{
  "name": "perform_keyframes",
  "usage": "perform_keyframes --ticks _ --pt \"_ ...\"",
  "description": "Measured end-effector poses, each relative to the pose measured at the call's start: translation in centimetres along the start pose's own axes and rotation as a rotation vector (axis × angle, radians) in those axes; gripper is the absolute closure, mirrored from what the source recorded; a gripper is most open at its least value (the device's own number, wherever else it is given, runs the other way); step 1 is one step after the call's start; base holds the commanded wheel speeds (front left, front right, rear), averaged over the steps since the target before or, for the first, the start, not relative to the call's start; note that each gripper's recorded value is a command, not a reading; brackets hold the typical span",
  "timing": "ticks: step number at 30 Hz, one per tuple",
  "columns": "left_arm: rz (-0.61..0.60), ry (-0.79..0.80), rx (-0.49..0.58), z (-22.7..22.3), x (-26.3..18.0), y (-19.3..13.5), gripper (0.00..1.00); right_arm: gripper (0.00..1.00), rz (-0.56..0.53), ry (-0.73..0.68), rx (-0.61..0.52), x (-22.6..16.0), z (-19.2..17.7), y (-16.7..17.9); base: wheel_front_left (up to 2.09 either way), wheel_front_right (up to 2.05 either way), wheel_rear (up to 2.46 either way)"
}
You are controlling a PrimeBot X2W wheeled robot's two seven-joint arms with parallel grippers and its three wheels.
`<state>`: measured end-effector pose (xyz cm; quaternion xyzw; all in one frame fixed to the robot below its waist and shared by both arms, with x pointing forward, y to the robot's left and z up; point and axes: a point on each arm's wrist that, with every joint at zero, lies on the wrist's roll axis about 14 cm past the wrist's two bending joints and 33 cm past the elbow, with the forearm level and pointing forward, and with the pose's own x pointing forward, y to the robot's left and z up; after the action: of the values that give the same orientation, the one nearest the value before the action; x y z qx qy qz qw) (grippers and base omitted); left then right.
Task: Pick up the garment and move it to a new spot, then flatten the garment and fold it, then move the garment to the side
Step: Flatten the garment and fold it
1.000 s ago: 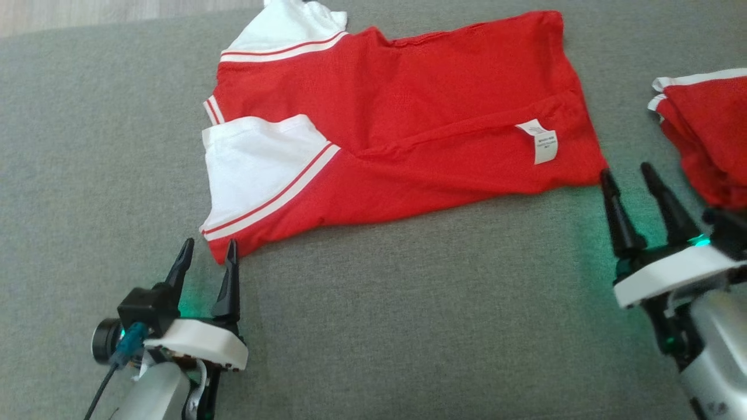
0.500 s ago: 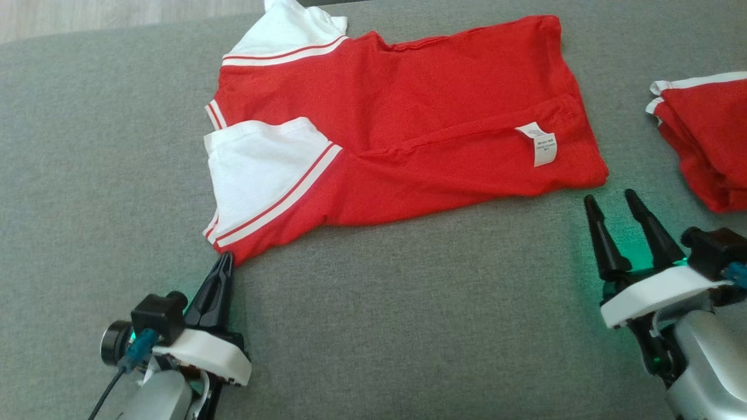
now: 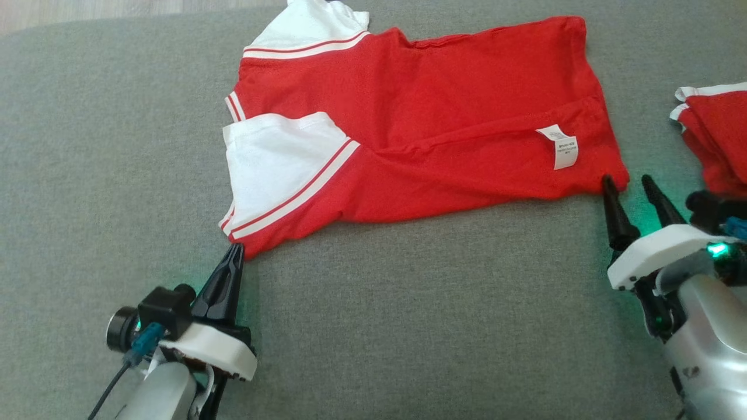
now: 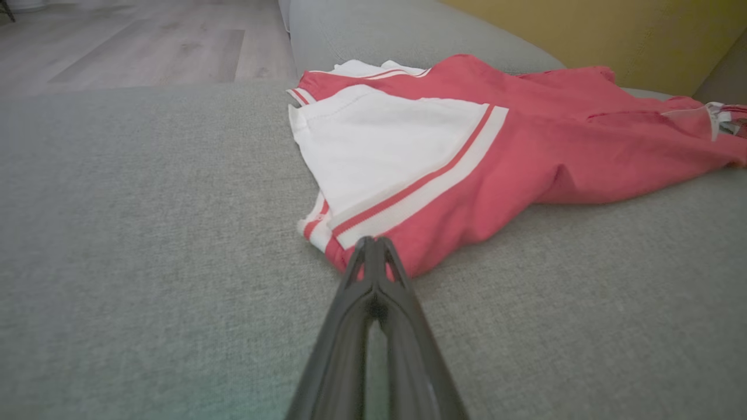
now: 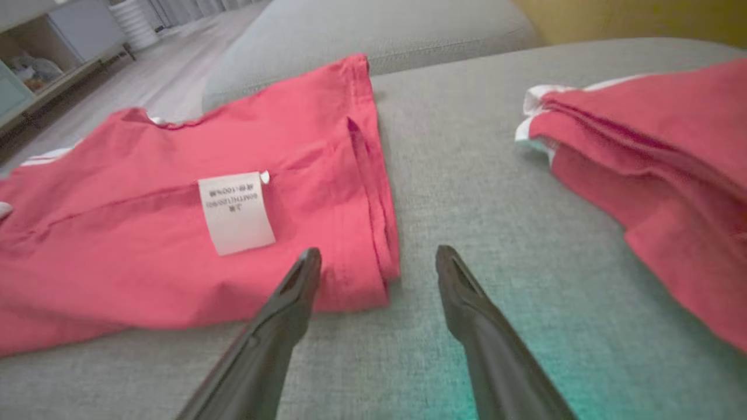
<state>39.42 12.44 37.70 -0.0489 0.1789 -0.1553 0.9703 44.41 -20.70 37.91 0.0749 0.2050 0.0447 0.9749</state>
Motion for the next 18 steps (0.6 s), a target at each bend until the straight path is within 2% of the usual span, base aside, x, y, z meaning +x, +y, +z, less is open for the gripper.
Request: perform_keyframes --ticks 2,3,4,5,10,18 --pt "0.0 -0.006 0.001 0.2 0.1 0.1 1.0 0.0 -0.007 0.04 -0.008 0.2 -1.0 -0.1 0.0 0.0 0.0" --pt "-0.002 -0.008 0.003 0.3 0.1 0.1 1.0 0.15 -0.01 0.067 -0.011 0.3 -1.6 -0.1 0.0 0.0 0.0" --pt "-0.003 -0.011 0.007 0.4 0.1 0.1 1.0 0.65 -0.011 0.084 -0.014 0.3 -2.1 0.0 0.0 0.0 0.0" --pt "-0.005 -0.014 0.012 0.5 0.1 0.1 1.0 1.0 -0.01 0.089 -0.013 0.4 -2.2 0.1 0.0 0.0 0.0" --pt "-0.01 -0.04 0.016 1.3 0.0 -0.1 1.0 1.0 0.014 0.077 -0.055 0.7 -2.0 1.4 0.0 0.0 0.0" --pt "-0.028 -0.049 0.024 1.2 -2.2 -0.8 1.0 1.0 0.02 0.056 -0.074 -1.5 -2.6 1.7 0.0 0.0 0.0"
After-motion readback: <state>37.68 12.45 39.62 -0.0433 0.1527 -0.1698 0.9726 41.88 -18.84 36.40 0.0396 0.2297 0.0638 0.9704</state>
